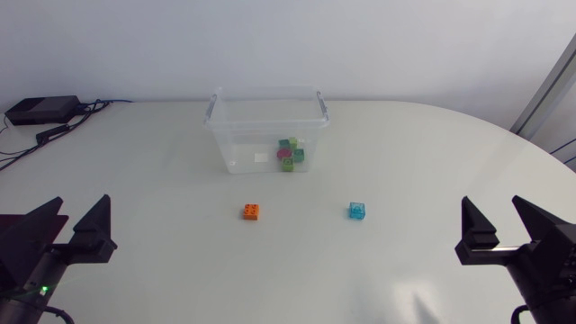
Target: Place the duplo bricks in the container
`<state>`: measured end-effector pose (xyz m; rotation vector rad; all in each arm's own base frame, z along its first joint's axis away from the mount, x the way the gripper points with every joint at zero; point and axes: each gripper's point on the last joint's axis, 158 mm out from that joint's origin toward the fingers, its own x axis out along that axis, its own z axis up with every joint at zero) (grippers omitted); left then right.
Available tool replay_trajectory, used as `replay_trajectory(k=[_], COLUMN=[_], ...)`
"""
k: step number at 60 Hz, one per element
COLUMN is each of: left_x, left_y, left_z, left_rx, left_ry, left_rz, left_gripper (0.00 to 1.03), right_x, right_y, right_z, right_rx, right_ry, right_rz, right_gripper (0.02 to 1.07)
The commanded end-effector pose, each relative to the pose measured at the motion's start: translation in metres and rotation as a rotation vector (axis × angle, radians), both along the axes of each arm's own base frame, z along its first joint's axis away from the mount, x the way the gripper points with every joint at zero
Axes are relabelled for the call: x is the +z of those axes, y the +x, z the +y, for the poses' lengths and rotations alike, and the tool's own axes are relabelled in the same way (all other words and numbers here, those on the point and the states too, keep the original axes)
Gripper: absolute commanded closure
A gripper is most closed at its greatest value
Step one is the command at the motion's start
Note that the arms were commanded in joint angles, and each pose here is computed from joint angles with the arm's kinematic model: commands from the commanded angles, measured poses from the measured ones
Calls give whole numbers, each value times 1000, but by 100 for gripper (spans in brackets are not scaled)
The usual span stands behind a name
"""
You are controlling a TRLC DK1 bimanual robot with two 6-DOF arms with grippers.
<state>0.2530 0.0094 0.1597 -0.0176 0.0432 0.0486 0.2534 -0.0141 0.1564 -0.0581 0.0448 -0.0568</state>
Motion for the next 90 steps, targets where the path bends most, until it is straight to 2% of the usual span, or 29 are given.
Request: replay_trajectory(k=[1, 33, 67, 84, 90], left_x=[-5, -4, 43, 62, 53], left_y=[0, 0, -8, 11, 25], left_z=[0, -1, -11, -17, -27], left_rx=[0, -1, -43, -63, -85], left_ry=[8, 16, 14, -3, -42], left_rz=[1, -5, -24, 92, 249], left_gripper=[4, 4, 6, 6, 6], right_x=[-8, -7, 31, 46, 48], right_y=[0, 0, -5, 7, 18], right_z=[1, 2, 10, 12, 13], right_rx=[4, 8, 42, 49, 52], right_ry=[16, 14, 5, 6, 11], right_rz=[16, 13, -9, 63, 118], right_gripper=[6, 6, 6, 6, 6])
